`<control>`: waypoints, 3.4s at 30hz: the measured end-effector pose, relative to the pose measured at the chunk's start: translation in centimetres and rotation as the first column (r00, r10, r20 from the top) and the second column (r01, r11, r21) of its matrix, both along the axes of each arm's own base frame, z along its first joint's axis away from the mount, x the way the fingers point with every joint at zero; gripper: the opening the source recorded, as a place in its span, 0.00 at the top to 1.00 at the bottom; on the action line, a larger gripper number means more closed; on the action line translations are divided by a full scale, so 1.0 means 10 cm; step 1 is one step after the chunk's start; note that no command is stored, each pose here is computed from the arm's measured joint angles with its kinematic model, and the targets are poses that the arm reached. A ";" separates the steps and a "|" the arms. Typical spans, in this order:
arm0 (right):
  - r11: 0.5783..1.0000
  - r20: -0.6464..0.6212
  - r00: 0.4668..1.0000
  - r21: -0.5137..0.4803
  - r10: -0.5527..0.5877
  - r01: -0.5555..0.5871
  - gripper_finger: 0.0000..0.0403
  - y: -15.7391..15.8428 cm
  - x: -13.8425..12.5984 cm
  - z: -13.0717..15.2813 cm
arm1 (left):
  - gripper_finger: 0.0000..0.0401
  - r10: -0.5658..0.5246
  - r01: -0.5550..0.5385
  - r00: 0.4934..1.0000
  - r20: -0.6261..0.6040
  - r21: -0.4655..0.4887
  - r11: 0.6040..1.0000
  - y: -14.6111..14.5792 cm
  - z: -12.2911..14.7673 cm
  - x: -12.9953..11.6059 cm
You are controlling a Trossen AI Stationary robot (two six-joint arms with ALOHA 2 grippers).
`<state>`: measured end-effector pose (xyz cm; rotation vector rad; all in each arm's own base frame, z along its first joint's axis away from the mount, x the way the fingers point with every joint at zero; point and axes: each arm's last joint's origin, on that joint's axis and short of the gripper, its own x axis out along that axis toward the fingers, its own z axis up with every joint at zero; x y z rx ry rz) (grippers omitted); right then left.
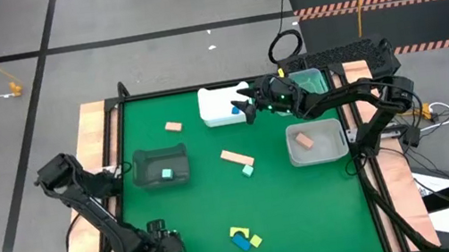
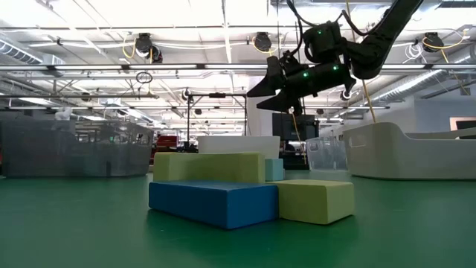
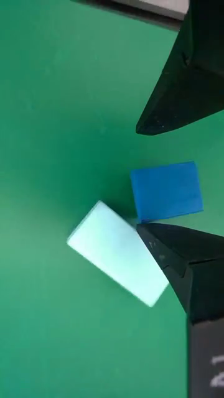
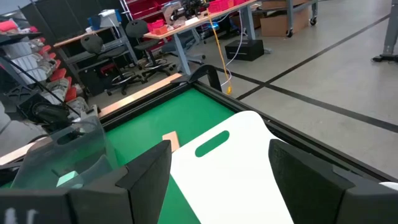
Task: Sort & place blocks by color
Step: Put the left blue block into the white bin
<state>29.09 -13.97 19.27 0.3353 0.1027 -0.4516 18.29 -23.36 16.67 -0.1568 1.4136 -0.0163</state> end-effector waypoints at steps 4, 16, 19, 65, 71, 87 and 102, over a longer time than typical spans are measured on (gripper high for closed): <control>1.000 -0.001 1.000 -0.001 0.000 0.000 0.36 0.00 0.00 0.00 | 0.39 0.043 -0.043 0.999 -0.021 0.014 0.999 -0.02 -0.04 -0.03; 1.000 -0.002 1.000 -0.001 0.001 -0.001 0.36 0.00 0.00 0.00 | 0.39 0.134 -0.132 0.990 -0.034 0.056 0.990 -0.04 -0.05 -0.15; 1.000 -0.005 1.000 0.000 0.001 -0.001 0.36 0.00 0.00 0.00 | 0.39 0.109 -0.110 0.994 0.009 0.030 0.994 -0.08 -0.04 -0.12; 0.999 -0.059 0.998 0.031 0.008 -0.007 0.36 0.01 -0.01 -0.06 | 0.43 0.247 -0.245 0.967 0.057 -0.040 0.969 -0.08 0.05 -0.10; 0.999 -0.062 0.998 0.032 0.009 -0.007 0.36 0.01 -0.01 -0.07 | 0.43 0.355 -0.357 0.934 -0.044 -0.119 0.926 -0.18 0.10 -0.26; 1.000 -0.074 0.997 0.005 0.014 -0.014 0.36 0.01 -0.01 -0.07 | 0.43 0.380 -0.390 0.921 -0.089 -0.151 0.908 -0.36 0.10 -0.54; 1.000 -0.075 0.997 0.002 0.014 -0.014 0.36 0.01 -0.01 -0.07 | 0.43 0.370 -0.378 0.924 -0.090 -0.098 0.920 -0.47 -0.17 -0.53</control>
